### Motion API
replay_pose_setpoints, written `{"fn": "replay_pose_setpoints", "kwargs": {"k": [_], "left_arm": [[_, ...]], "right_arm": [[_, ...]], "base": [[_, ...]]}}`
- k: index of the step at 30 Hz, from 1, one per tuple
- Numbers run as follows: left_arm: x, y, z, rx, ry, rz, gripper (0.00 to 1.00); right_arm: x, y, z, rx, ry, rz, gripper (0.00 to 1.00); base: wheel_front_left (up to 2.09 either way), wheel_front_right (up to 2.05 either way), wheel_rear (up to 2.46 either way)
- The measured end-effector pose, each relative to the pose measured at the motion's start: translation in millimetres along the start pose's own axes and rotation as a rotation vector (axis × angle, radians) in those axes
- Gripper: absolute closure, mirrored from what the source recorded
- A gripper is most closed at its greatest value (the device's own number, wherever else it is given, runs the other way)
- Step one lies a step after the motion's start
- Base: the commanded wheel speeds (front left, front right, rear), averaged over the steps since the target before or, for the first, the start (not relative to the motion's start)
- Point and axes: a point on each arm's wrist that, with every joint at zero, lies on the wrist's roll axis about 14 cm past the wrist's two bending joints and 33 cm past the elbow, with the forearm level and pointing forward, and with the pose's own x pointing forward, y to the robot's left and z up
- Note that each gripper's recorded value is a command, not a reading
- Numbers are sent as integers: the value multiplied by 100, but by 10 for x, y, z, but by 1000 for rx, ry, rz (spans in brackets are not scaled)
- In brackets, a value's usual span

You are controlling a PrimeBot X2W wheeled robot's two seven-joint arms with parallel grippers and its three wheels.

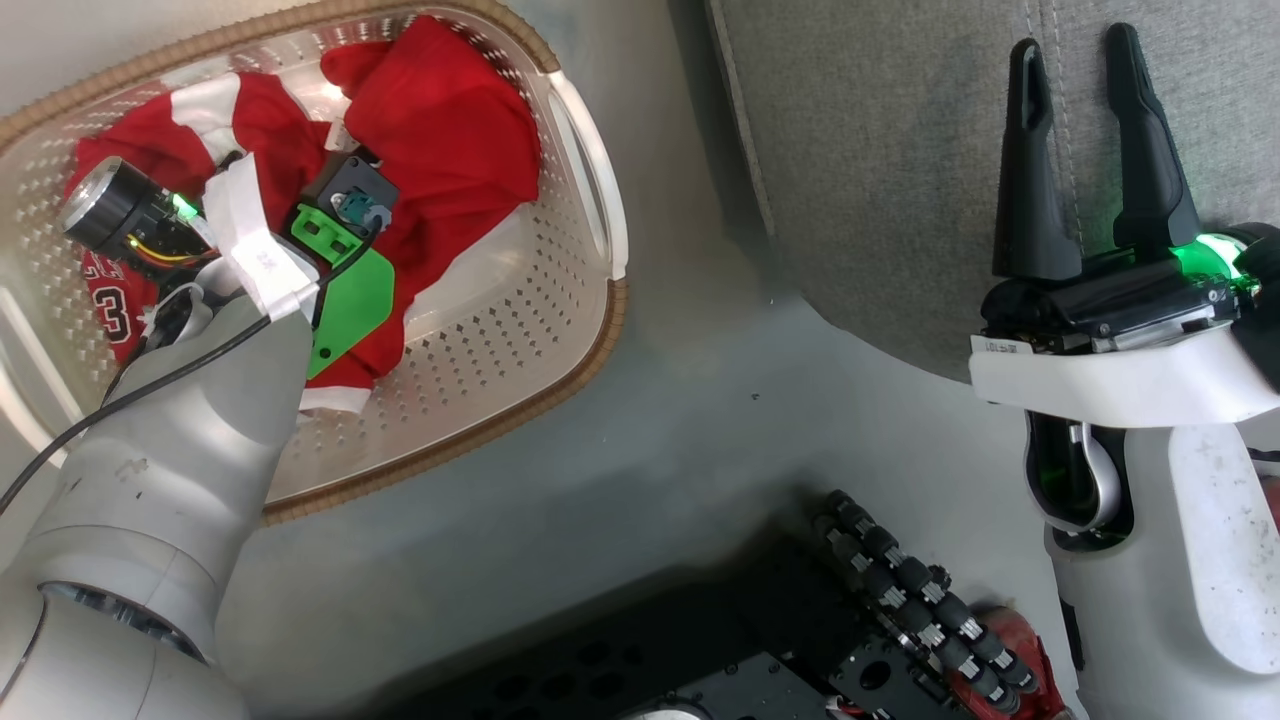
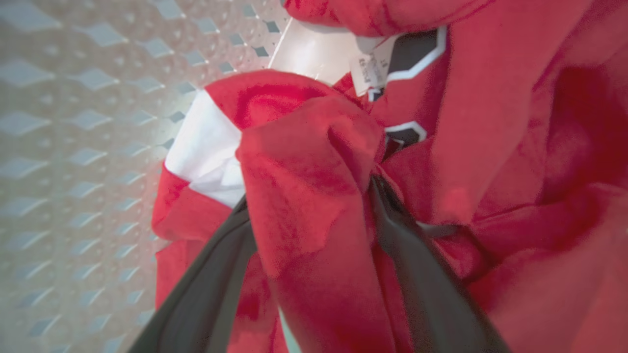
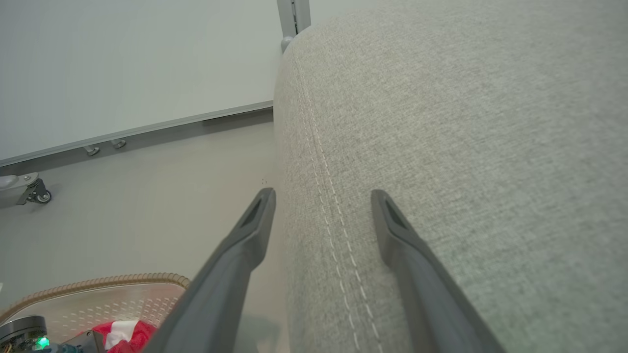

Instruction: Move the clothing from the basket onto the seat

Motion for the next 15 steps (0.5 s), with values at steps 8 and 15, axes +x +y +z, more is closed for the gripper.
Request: {"fn": "replay_pose_setpoints", "kwargs": {"k": [8, 15], "left_arm": [[44, -40, 37, -43, -41, 3, 100], [-265, 34, 341, -192, -209, 61, 100]], "right_arm": [[17, 1, -57, -6, 9, 2, 0], [37, 145, 92, -14, -27, 41, 0]], "base": [[0, 0, 0], [0, 0, 0]]}}
